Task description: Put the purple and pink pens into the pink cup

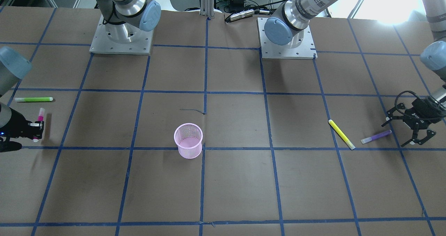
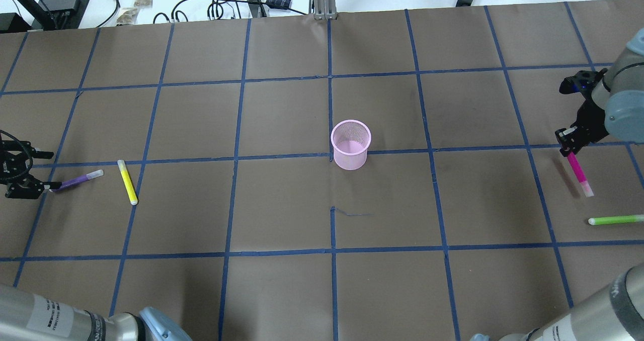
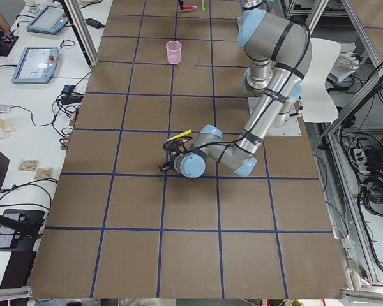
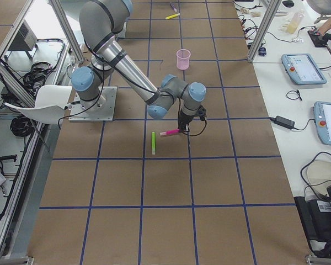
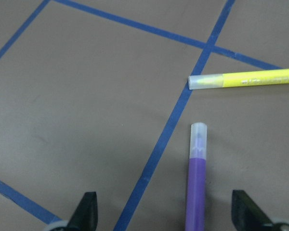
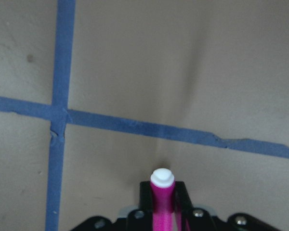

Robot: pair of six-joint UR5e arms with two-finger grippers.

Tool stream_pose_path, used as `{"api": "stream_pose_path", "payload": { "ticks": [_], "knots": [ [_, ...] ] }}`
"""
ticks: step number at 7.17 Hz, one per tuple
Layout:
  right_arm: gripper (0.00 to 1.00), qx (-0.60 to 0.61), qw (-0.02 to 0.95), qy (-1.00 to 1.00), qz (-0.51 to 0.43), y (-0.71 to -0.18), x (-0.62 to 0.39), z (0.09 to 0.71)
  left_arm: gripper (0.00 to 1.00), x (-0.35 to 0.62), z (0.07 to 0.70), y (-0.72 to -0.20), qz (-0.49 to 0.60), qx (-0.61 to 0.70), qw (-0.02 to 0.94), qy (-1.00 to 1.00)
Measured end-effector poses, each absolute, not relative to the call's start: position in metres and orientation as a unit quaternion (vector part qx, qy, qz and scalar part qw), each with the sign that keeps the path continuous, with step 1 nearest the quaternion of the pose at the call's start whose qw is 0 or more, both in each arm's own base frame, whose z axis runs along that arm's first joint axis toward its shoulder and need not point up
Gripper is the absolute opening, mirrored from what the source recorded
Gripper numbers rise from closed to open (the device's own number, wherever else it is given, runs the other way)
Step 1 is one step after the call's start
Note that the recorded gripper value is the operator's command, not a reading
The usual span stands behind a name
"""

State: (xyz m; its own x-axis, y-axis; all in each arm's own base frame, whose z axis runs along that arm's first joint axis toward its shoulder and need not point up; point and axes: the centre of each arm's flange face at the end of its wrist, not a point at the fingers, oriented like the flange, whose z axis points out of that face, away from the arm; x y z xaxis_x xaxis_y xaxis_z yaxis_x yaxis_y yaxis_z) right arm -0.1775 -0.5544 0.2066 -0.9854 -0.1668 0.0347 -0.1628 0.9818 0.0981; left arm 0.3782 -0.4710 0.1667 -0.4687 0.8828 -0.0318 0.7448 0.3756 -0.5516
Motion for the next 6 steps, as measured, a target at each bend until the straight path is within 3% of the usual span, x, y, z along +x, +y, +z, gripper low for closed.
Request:
{"api": "stream_pose_path", "payload": {
  "ticks": [1,2,3,4,5,6],
  "knots": [
    [0.00,0.077,0.009,-0.997,-0.013,-0.564,-0.171,0.235,0.80,0.379,0.156,-0.467,0.256,-0.496,0.149,-0.816],
    [0.00,0.087,-0.004,-0.996,0.018,-0.571,-0.150,0.271,0.58,0.378,0.151,-0.465,0.257,-0.500,0.156,-0.812],
    [0.00,0.110,-0.017,-0.993,0.042,-0.575,-0.106,0.304,0.54,0.377,0.147,-0.464,0.257,-0.505,0.160,-0.808],
    [0.00,0.130,-0.031,-0.989,0.070,-0.578,-0.045,0.334,0.42,0.377,0.144,-0.463,0.257,-0.507,0.163,-0.806],
    [0.00,0.134,-0.054,-0.984,0.104,-0.575,0.015,0.364,0.41,0.377,0.142,-0.464,0.258,-0.509,0.164,-0.805],
    [0.00,0.129,-0.079,-0.979,0.138,-0.566,0.072,0.393,0.30,0.379,0.139,-0.465,0.258,-0.510,0.165,-0.804]
  ]
}}
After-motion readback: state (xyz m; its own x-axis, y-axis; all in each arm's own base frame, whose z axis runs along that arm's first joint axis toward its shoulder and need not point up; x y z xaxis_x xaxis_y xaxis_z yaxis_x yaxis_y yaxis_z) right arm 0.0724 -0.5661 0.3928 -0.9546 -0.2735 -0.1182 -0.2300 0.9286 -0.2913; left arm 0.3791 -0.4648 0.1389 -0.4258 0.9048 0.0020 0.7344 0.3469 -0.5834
